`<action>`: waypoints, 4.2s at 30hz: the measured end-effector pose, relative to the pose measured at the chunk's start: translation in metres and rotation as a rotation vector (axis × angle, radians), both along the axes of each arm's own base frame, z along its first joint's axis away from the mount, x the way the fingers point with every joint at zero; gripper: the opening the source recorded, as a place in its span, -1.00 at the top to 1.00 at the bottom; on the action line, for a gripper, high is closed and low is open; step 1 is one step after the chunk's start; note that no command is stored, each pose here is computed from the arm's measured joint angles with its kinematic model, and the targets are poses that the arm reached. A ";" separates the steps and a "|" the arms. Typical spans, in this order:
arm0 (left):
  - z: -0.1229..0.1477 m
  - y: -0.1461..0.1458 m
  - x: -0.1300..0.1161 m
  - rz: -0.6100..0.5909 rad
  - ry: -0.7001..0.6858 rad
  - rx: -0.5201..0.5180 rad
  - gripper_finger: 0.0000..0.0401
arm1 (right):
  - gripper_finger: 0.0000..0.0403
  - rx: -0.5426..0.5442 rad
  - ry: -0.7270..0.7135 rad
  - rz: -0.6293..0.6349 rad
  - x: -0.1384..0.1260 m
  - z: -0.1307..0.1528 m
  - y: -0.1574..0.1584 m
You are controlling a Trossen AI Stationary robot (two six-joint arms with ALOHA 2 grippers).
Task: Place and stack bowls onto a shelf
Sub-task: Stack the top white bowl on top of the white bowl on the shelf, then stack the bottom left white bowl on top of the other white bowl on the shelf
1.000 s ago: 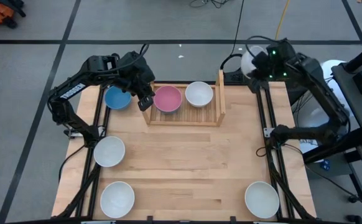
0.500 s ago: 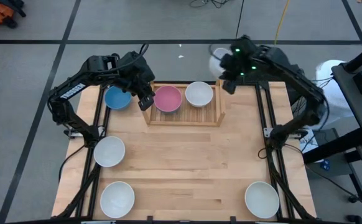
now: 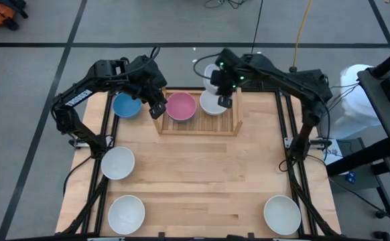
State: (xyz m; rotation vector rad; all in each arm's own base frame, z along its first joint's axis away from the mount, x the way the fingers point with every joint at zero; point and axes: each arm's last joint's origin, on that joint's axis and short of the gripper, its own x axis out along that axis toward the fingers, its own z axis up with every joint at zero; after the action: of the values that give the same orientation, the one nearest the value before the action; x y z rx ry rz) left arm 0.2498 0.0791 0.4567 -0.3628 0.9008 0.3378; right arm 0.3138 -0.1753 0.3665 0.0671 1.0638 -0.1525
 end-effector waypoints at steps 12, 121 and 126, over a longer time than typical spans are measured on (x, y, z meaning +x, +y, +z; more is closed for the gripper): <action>0.000 0.000 0.000 0.008 -0.001 -0.006 0.97 | 1.00 0.070 0.142 0.026 0.032 -0.058 -0.020; -0.161 -0.126 -0.021 -0.207 0.762 -0.373 0.56 | 0.18 -0.487 -0.381 -0.076 -0.139 0.109 0.083; -0.177 -0.162 -0.026 -0.348 0.753 -0.323 0.56 | 0.18 -0.484 -0.382 -0.079 -0.139 0.108 0.083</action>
State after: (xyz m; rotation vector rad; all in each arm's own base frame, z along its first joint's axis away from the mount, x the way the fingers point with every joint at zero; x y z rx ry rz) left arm 0.2235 -0.0826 0.2795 -0.3689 1.7421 -0.0112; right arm 0.1752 -0.0922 0.4749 -0.2896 0.6217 -0.4462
